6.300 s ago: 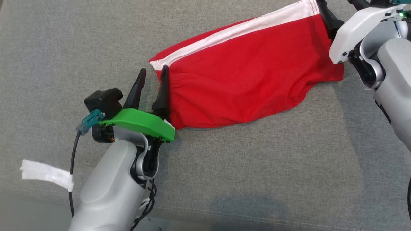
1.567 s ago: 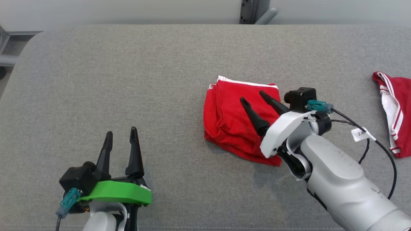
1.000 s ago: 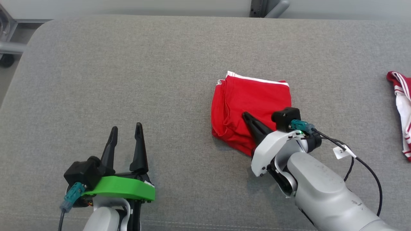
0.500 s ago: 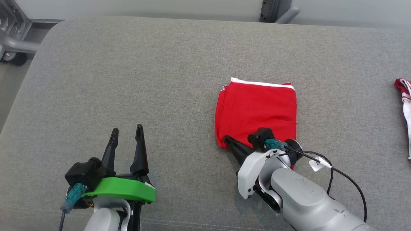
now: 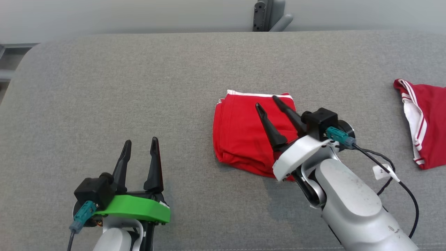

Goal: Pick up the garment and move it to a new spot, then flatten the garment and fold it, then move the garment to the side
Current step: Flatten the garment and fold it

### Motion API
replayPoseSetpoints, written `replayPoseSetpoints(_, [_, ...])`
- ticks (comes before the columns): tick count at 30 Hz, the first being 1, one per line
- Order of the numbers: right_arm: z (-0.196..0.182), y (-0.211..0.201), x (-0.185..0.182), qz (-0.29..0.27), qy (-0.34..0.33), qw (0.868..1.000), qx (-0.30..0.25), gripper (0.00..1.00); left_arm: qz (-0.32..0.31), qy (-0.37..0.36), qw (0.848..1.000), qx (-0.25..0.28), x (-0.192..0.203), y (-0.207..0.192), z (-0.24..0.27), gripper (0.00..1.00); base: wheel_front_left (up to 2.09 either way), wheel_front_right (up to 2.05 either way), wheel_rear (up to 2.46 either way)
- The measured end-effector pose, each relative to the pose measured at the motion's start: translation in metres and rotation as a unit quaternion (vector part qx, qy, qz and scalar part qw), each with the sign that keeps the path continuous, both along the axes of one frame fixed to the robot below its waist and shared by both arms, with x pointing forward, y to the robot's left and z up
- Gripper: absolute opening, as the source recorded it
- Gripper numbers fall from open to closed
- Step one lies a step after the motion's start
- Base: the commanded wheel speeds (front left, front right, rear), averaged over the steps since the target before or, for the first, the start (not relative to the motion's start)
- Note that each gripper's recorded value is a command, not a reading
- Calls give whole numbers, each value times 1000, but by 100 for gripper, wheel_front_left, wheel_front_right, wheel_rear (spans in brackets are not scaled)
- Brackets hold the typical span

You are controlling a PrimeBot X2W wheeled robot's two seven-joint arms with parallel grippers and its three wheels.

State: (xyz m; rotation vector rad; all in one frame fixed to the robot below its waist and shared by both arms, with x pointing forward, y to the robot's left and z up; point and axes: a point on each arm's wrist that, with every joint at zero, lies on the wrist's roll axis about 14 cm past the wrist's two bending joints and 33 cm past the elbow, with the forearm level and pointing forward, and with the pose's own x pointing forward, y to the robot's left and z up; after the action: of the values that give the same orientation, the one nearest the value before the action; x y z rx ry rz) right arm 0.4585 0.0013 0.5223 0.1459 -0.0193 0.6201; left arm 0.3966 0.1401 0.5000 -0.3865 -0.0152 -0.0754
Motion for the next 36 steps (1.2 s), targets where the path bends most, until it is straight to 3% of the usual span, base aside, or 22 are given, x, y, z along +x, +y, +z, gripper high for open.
replayPoseSetpoints(8, [18,-85,-12,-130,-48,990,8,100,-38,-13,999,30,3,-24,5,100,0,0,0])
replayPoseSetpoints(16, [7,-135,-41,-211,-41,977,13,100,-32,-8,998,52,-1,-22,0,100,0,0,0])
replayPoseSetpoints(21, [5,-150,-56,-234,-35,971,28,100,-25,-6,998,57,-9,-18,-3,100,0,0,0])
replayPoseSetpoints(36, [-4,-146,-76,-231,-15,972,51,100,-9,-2,998,60,-21,-9,-7,100,0,0,0])
